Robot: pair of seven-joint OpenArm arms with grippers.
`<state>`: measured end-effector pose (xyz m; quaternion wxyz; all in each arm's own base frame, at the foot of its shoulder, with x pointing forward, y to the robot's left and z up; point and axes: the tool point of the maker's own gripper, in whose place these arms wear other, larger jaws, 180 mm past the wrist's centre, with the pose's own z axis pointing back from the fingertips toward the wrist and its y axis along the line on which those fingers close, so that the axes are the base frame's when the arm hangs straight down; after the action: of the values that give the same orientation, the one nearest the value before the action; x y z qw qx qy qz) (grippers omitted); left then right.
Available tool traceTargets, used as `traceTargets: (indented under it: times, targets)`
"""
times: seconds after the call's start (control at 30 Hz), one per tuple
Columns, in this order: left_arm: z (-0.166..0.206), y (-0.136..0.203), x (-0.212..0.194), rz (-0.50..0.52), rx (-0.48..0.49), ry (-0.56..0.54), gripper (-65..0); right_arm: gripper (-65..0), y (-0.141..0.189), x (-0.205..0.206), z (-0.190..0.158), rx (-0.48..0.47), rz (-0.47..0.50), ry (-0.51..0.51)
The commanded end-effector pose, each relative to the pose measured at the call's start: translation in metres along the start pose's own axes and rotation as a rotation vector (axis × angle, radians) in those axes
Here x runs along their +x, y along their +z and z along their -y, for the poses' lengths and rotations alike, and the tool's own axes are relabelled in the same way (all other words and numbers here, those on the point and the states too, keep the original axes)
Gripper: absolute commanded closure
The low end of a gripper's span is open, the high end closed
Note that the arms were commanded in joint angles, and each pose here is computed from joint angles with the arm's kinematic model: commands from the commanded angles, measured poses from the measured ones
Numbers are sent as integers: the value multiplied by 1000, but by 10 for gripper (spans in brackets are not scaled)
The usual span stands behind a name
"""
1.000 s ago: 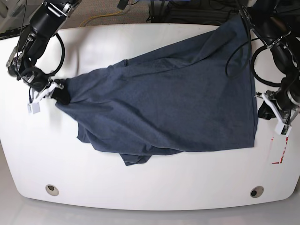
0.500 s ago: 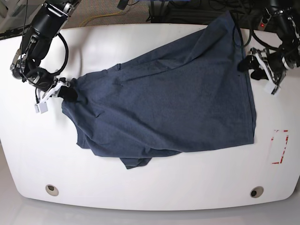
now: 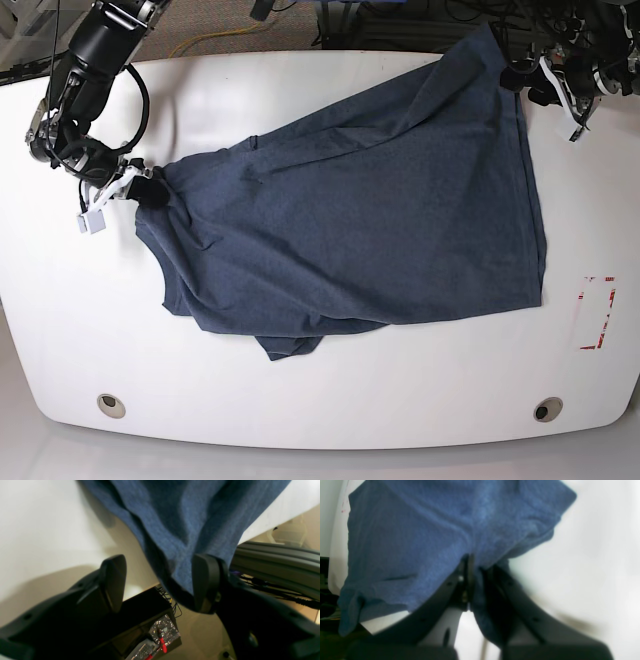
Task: Fold the T-shirt properly
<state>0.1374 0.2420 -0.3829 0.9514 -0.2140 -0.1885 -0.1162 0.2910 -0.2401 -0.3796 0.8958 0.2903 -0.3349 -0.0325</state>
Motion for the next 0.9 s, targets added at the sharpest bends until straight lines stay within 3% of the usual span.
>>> traceTargets:
  times: [0.0,0.17,0.57,0.8,0.87]
  targets:
    - [-1,4,6,24,8,-13,-387,0,7,18,-1,2,48,33]
    - [-6,-6,-3,-24,63,-10,-387,0,8,14,0,-1,40,29]
    - [18,-35,7,-39,4,-48,-389,0,9,9,2,-5,30,24]
    - [7,-48,6,-37,-23,24,-382,0,9,9,2,-5,30,24]
    - [3,-53,2,-48,-33,56,-335,0,9,9,2,-5,30,24]
